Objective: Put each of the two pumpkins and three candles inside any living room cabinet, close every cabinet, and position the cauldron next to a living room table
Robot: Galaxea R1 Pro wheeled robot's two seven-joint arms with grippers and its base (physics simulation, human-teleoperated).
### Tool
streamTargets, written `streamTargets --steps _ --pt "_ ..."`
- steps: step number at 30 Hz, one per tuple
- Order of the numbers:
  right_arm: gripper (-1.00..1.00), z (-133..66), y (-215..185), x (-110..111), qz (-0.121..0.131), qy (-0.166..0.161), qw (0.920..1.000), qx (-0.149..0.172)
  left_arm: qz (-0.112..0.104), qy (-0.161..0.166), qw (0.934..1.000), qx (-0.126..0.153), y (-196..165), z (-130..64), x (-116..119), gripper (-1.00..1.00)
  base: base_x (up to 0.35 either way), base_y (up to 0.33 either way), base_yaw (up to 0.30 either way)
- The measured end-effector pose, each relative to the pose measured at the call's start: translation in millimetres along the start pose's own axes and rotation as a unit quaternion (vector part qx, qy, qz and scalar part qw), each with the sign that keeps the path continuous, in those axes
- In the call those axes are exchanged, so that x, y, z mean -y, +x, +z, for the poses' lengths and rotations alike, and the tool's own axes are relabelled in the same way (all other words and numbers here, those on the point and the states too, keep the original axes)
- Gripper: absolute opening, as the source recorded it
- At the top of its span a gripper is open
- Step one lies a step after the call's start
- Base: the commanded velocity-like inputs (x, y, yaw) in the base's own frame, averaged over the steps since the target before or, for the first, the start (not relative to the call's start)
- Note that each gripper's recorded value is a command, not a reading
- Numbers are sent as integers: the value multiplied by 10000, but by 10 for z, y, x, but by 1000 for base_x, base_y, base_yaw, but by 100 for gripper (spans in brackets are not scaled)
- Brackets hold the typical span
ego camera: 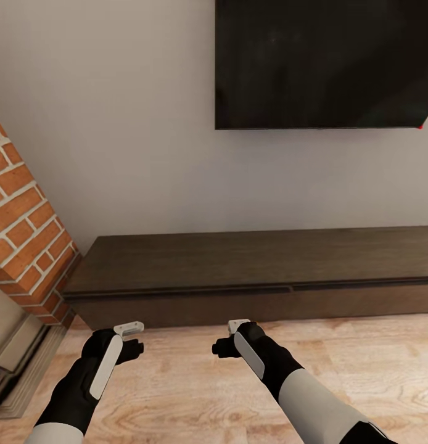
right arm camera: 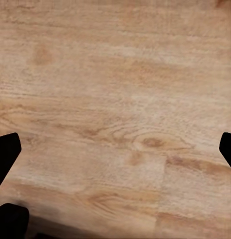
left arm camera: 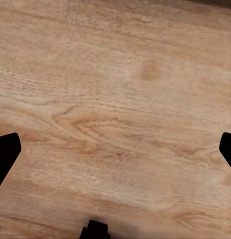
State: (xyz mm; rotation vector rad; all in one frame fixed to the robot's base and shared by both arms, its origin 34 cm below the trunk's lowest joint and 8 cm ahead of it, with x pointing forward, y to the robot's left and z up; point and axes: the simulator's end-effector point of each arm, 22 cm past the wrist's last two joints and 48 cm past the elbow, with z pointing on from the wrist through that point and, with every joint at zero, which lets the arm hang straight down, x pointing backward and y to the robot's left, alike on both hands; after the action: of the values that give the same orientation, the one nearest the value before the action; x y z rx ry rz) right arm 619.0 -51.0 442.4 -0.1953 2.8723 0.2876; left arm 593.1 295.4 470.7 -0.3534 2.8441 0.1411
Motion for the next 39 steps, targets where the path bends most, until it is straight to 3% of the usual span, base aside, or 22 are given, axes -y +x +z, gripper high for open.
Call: streamTargets --steps 15,33,39 --pt "100 -276 -124 -35 3 9 10000 -6 14 -50 10000 -79 -83 -238 -42 100 0 0 0" --pt "100 -586 -226 -45 43 36 10000 -62 111 -303 9957 -869 324 -237 -182 100 0 0 0" --pt "100 -682 -259 55 466 4 9988 -120 158 -427 9909 -1270 646 -188 -259 100 0 0 0"
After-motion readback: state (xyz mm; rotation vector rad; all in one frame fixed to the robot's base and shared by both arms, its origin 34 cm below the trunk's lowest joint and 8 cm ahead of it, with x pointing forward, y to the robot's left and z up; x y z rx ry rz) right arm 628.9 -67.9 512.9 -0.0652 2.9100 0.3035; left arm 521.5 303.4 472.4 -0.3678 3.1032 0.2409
